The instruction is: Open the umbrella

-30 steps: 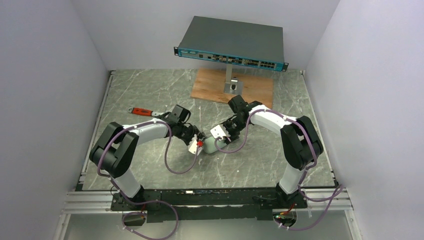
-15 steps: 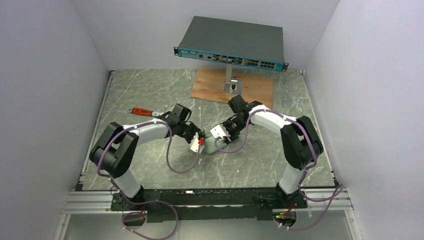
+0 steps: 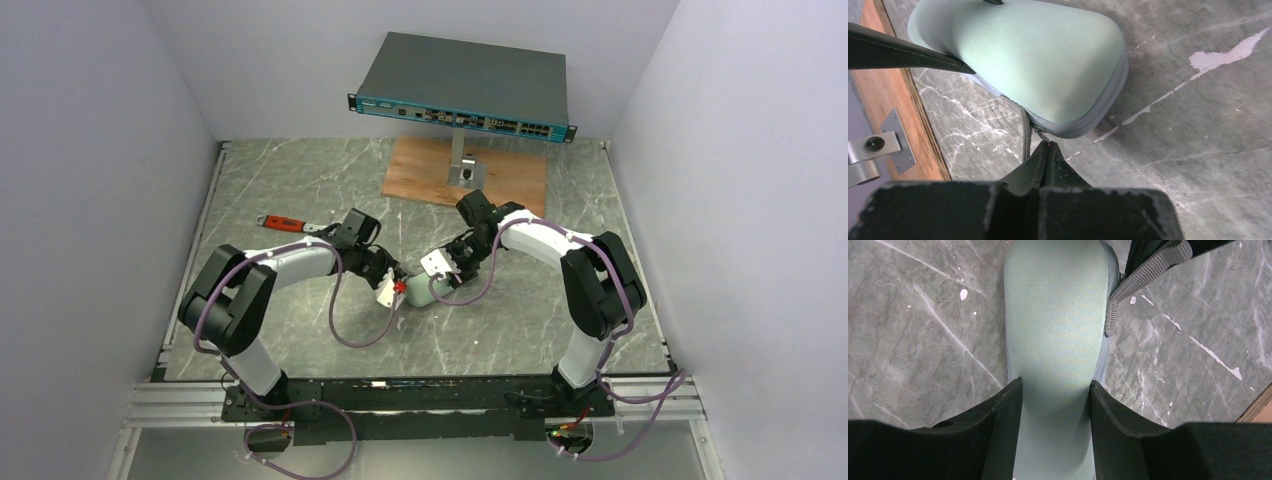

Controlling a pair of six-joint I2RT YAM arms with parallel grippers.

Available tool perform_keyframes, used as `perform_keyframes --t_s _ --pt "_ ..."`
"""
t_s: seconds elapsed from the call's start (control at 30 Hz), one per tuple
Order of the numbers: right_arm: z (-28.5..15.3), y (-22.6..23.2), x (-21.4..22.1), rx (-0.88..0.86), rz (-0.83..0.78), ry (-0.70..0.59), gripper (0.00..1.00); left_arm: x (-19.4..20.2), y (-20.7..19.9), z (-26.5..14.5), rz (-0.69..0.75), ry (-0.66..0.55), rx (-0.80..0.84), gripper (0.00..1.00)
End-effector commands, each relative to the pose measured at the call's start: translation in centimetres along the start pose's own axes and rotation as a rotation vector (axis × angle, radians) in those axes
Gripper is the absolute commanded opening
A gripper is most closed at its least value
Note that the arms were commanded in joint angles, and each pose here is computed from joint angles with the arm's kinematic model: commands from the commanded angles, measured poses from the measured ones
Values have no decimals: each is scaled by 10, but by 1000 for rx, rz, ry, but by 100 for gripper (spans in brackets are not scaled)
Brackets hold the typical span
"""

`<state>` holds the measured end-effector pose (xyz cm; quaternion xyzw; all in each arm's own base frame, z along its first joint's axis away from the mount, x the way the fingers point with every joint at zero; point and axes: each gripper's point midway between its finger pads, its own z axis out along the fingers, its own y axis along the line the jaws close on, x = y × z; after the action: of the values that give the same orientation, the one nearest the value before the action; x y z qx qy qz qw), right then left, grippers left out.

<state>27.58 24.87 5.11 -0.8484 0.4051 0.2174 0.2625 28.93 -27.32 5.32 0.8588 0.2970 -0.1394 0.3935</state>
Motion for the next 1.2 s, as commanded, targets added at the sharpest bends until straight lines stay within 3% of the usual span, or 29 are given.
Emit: perform_keyframes --t_s 0.0,0.27,0.53,0.57,0.63,0.73,0.83,0.97,1.17 --pt "20 44 39 -140 99 105 5 -17 -13 -11 23 -47 41 0" --pt "17 38 47 -115 203 126 2 -35 -50 -20 -36 -75 108 0" --pt "13 43 46 -107 182 110 1 -28 -29 -17 -114 -31 43 0" --pt "12 44 46 -109 176 108 1 -20 -26 -16 -126 1 31 4" --pt "13 45 45 -107 150 106 1 -8 -18 -15 -135 37 -11 23" --pt "14 44 47 -95 102 112 1 -1 -10 -14 -106 52 -55 40" --pt "14 39 48 -66 68 118 0 -4 -7 -11 -74 35 -88 45" --pt "14 36 49 -41 20 121 0 -2 -2 -8 -49 30 -130 46" --pt "15 32 50 -33 13 121 0 -8 8 -7 -20 -6 -167 37"
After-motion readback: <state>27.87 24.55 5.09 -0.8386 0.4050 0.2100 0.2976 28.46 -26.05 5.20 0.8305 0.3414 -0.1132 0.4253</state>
